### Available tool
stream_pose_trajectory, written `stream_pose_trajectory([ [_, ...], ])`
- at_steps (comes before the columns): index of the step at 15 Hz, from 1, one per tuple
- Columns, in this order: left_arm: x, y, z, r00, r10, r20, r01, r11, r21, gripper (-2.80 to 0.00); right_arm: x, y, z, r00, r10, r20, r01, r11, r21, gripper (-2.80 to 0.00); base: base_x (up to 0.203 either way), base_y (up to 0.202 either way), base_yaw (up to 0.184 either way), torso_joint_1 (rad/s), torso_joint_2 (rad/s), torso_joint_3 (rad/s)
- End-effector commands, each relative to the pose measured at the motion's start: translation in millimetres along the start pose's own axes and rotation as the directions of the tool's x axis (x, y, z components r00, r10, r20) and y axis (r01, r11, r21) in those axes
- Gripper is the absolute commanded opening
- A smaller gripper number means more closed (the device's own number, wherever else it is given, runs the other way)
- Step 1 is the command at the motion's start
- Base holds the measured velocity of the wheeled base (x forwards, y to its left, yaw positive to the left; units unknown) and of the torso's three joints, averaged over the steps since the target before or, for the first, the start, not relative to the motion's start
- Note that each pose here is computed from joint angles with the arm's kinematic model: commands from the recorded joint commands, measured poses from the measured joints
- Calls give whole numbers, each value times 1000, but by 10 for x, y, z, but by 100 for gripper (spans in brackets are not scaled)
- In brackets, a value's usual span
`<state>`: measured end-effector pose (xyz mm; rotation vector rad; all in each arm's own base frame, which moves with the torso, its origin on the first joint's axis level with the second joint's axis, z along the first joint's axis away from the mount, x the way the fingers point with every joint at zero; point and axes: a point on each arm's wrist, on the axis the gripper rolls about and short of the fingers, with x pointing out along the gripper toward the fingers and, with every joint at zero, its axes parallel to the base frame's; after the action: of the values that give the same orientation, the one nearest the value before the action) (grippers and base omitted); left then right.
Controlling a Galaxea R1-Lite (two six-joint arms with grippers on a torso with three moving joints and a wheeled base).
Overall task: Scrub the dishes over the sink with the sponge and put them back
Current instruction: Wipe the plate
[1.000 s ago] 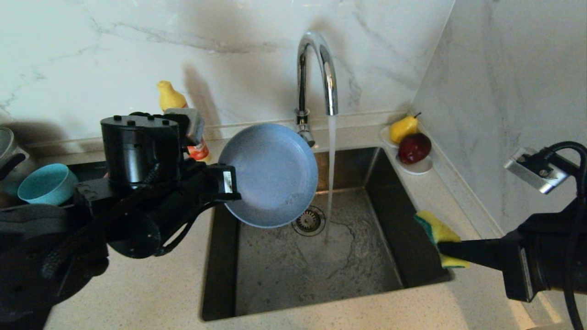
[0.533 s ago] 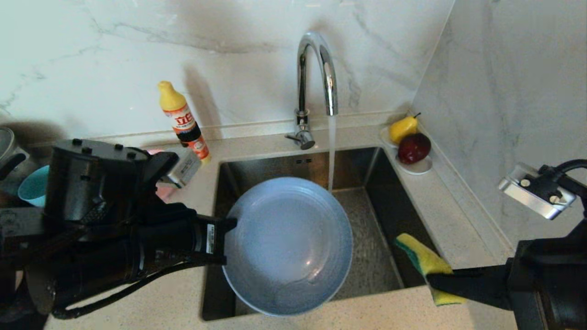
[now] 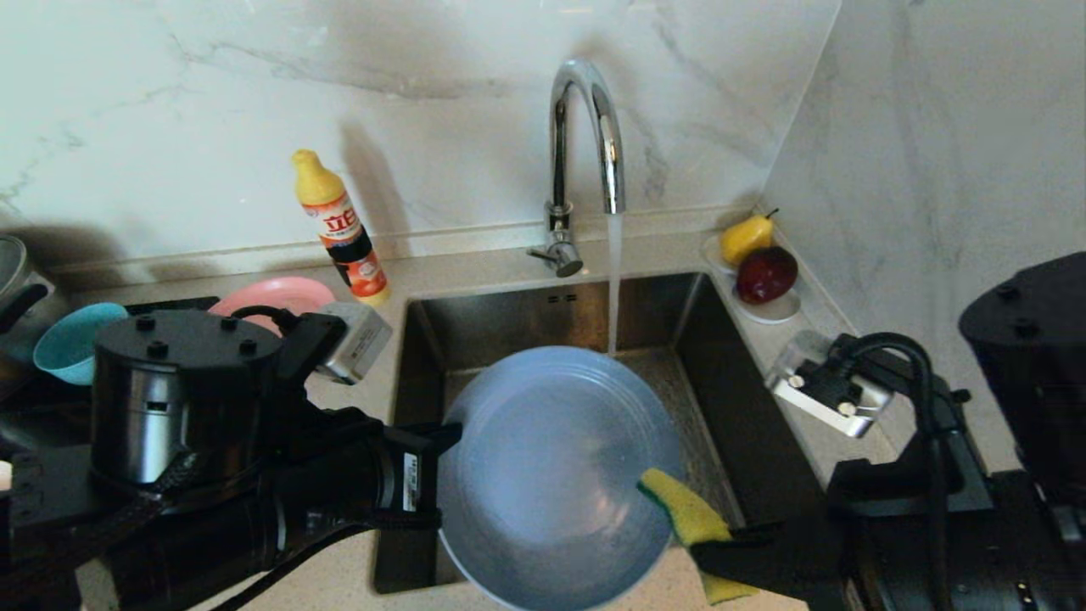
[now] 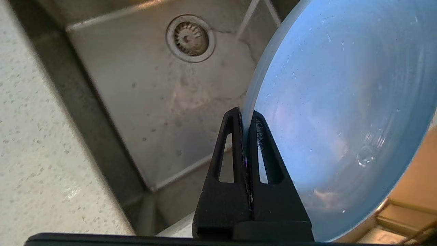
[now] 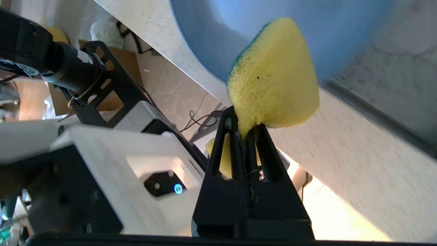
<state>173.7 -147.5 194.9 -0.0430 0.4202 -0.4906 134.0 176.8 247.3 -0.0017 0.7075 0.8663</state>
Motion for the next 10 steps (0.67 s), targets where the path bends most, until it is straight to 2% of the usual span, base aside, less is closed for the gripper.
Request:
stream_pose_trajectory([
  [1,48,-1,-34,1000,14,-14,-14,1000,2,-280,341,61,36,997,3,-74,-4,1000,-9,-280,0,0,0,0,0,0],
  [4,67,6,-76,999,19,-29,-19,1000,7,-280,605,105,62,994,4,-111,-6,1000,-10,-280,0,0,0,0,0,0],
  [6,142,-14,-50,1000,17,16,-17,1000,4,-280,735,145,66,993,14,-117,-16,1000,-17,-280,0,0,0,0,0,0],
  [10,159,2,-152,998,28,52,-31,998,56,-280,1013,182,135,993,14,-121,-17,1000,-20,-280,0,0,0,0,0,0],
])
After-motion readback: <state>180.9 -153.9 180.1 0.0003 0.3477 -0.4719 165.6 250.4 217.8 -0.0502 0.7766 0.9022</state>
